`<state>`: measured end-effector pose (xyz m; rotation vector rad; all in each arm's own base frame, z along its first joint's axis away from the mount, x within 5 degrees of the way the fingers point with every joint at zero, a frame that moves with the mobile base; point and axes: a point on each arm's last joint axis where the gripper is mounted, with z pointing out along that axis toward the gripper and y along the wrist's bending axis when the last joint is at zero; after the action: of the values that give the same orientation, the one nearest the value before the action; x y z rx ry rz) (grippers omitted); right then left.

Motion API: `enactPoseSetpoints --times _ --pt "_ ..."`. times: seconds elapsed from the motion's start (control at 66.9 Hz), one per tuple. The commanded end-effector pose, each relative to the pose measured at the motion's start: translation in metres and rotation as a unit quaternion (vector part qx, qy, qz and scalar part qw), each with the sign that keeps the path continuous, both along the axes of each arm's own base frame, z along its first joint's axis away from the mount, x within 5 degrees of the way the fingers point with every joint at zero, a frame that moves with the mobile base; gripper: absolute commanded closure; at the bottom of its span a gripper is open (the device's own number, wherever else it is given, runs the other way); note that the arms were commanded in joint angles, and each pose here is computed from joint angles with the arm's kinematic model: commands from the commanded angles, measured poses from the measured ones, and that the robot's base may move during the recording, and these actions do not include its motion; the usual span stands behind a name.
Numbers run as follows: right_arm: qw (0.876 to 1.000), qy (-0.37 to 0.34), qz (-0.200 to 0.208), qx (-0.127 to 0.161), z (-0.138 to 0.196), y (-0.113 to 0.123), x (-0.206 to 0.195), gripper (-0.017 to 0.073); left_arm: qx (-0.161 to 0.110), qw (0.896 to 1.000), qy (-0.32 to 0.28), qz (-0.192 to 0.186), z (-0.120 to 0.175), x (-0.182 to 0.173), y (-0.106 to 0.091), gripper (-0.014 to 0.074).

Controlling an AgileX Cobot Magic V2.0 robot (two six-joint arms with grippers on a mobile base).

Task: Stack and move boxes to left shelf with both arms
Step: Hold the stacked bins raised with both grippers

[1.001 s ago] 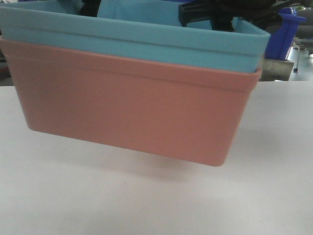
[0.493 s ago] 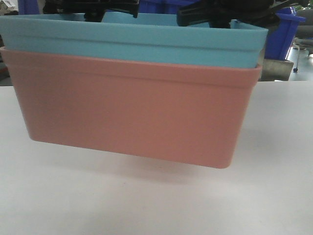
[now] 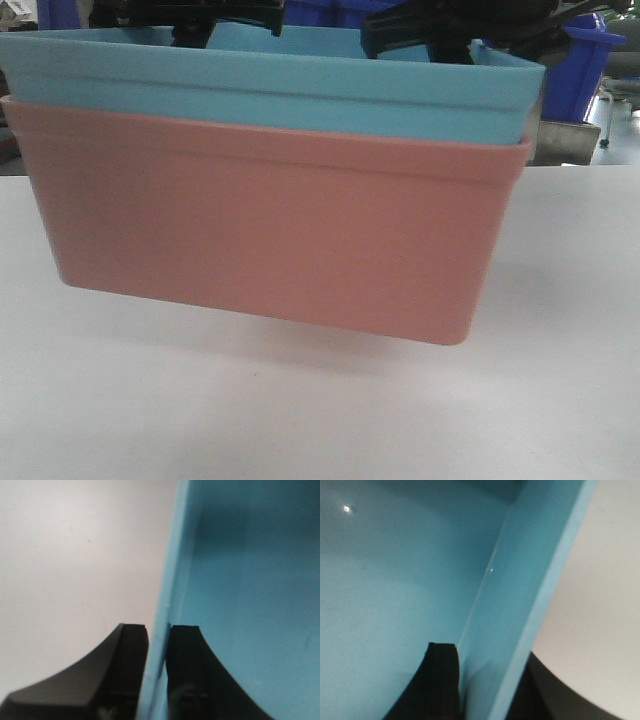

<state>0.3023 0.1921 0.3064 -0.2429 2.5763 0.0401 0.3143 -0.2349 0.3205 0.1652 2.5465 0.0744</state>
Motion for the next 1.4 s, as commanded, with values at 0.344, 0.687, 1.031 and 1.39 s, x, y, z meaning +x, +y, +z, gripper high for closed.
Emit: enactPoseSetpoints --times 0.344,0.687,1.031,1.39 --pt "0.984 -0.107 0.031 0.135 0.0447 0.0219 -0.0029 0.0505 -0.125 0.99 -0.048 -0.039 0.0374 -0.0155 -0.0226 0.0598" --pt "0.985 -0.104 0.031 0.133 0.0423 0.0226 -0.002 0.0505 -0.123 0.991 -0.046 -0.037 0.0369 -0.0158 -0.0221 0.0598" --pt "0.985 -0.104 0.031 0.133 0.0423 0.0226 -0.002 0.0505 -0.123 0.991 -0.046 -0.037 0.0369 -0.0158 -0.0221 0.0598" --pt "0.985 -0.104 0.031 0.133 0.0423 0.0226 -0.002 0.0505 -0.123 0.991 -0.046 -0.037 0.0369 -0.0158 -0.0221 0.0598"
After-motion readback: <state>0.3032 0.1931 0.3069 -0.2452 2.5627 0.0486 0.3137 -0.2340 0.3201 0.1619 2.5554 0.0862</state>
